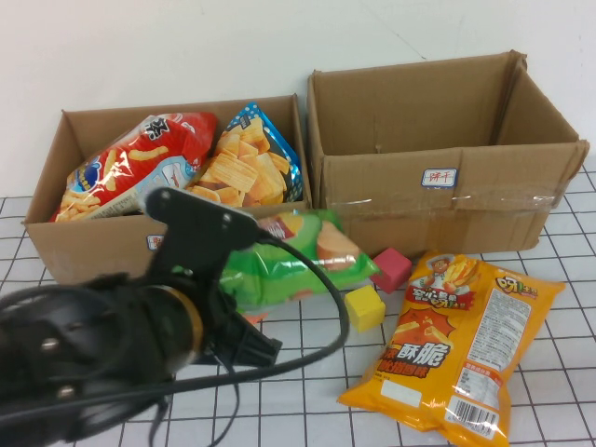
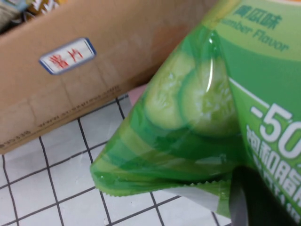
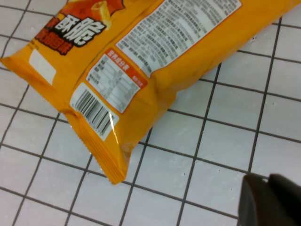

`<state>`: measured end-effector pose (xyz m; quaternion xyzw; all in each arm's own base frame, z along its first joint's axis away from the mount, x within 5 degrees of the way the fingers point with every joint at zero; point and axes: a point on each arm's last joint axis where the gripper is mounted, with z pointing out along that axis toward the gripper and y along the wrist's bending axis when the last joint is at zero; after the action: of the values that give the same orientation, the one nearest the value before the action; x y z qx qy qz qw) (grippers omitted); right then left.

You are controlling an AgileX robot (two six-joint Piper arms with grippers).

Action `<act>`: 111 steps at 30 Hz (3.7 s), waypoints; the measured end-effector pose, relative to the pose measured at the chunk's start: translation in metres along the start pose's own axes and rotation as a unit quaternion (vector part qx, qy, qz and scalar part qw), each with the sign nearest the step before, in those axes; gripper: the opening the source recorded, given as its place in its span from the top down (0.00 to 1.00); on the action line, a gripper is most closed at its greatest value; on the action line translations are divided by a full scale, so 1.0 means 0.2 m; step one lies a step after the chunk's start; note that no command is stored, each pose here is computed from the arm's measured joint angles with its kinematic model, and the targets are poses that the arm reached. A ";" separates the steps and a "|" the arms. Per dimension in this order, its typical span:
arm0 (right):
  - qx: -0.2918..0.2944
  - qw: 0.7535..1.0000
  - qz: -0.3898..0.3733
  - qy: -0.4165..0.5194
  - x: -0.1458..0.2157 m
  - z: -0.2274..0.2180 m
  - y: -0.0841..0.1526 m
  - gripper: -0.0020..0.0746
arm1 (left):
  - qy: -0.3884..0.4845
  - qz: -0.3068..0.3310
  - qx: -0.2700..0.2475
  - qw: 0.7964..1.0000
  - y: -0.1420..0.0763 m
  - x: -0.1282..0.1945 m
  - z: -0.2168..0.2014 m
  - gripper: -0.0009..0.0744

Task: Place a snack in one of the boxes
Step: Place the potato chip in the potato chip box, then pick up the potato chip

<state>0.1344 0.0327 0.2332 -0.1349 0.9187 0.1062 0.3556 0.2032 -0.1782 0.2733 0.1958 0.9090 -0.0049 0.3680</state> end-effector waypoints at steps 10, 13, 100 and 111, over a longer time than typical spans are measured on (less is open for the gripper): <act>0.000 1.000 0.000 0.000 0.00 0.00 0.00 0.93 | -0.090 0.006 0.011 0.996 0.09 -0.17 -0.28 0.95; 0.000 1.000 0.000 0.000 0.00 0.00 0.00 0.93 | -0.125 0.026 -0.020 0.992 0.13 -0.29 -0.38 0.95; -0.155 0.967 0.200 0.019 -0.08 0.44 0.02 0.29 | -0.278 0.010 0.041 0.960 0.50 0.17 -0.63 0.99; -0.207 0.951 0.219 0.074 0.02 0.68 0.01 0.29 | -0.301 0.009 0.040 0.953 0.50 0.22 -0.70 0.99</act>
<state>0.2166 0.0741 0.1325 -0.0085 0.9075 0.3587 0.2184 0.1161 -0.0494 0.3596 0.2081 0.7532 -0.0966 0.6164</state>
